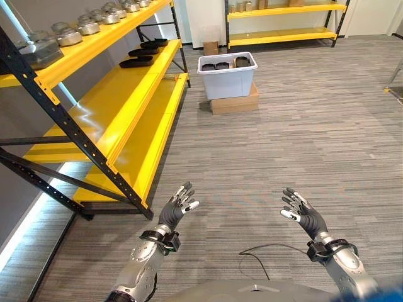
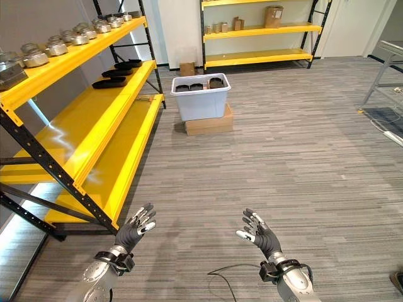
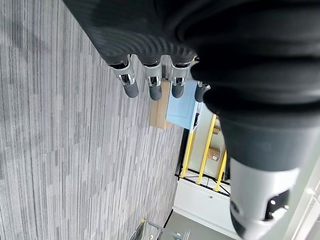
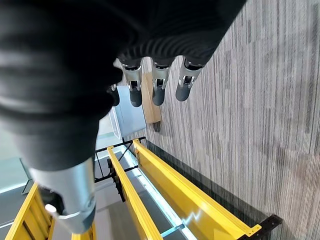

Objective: Move parts from the plastic box to the shelf.

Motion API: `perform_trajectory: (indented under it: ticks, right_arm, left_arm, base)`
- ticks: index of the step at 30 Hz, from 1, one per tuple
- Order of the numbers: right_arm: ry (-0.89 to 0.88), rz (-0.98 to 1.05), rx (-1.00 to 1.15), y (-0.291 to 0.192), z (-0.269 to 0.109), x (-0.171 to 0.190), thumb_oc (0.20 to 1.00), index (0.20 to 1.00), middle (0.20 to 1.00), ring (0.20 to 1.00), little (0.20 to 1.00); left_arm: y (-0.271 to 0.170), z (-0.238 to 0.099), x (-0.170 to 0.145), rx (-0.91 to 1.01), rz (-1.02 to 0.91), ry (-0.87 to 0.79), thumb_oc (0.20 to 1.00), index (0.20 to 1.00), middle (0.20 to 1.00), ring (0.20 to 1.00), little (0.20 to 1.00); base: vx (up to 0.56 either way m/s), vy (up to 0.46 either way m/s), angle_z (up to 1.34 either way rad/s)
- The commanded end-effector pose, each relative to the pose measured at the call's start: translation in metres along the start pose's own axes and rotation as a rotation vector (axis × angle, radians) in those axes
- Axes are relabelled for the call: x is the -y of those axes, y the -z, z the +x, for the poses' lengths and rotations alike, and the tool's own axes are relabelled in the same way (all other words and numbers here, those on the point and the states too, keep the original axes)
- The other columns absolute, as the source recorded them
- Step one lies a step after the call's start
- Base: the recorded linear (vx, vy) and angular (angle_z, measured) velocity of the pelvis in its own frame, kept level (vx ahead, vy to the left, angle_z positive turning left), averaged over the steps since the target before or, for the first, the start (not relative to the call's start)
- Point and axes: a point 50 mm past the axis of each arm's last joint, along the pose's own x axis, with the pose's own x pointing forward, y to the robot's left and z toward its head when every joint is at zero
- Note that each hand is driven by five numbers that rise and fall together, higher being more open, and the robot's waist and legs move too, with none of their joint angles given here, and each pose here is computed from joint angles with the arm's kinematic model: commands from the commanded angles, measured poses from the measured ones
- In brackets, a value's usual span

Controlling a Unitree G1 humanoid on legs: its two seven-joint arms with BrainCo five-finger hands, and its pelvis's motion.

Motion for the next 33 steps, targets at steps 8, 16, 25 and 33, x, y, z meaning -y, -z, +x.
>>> perform_trajectory:
  ticks: [8, 16, 25, 33]
  right_arm:
    - [-0.050, 0.023, 0.072, -0.0117, 0.0095, -0.0077, 1.000, 1.000, 1.000, 1.000, 1.000]
    - [-0.053, 0.027, 0.075, -0.0127, 0.0103, -0.0084, 1.000, 1.000, 1.000, 1.000, 1.000]
    - [-0.051, 0.043, 0.063, -0.0097, 0.0100, -0.0085, 1.000, 1.000, 1.000, 1.000, 1.000]
    - [-0.050, 0.046, 0.059, -0.0087, 0.0091, -0.0083, 1.000, 1.000, 1.000, 1.000, 1.000]
  left_arm:
    - [-0.0175, -0.0041, -0.0072, 0.087, 0.036, 0.004, 1.000, 1.000, 1.000, 1.000, 1.000]
    - [-0.0169, -0.0040, -0.0050, 0.087, 0.026, 0.014, 1.000, 1.000, 1.000, 1.000, 1.000]
    - [-0.0159, -0.0045, -0.0049, 0.080, 0.029, 0.018, 1.000, 1.000, 1.000, 1.000, 1.000]
    - [-0.0160, -0.0052, -0.0056, 0.082, 0.025, 0.014, 1.000, 1.000, 1.000, 1.000, 1.000]
  base:
    - [0.00, 0.000, 0.00]
    - [0.00, 0.000, 0.00]
    - [0.00, 0.000, 0.00]
    - [0.00, 0.000, 0.00]
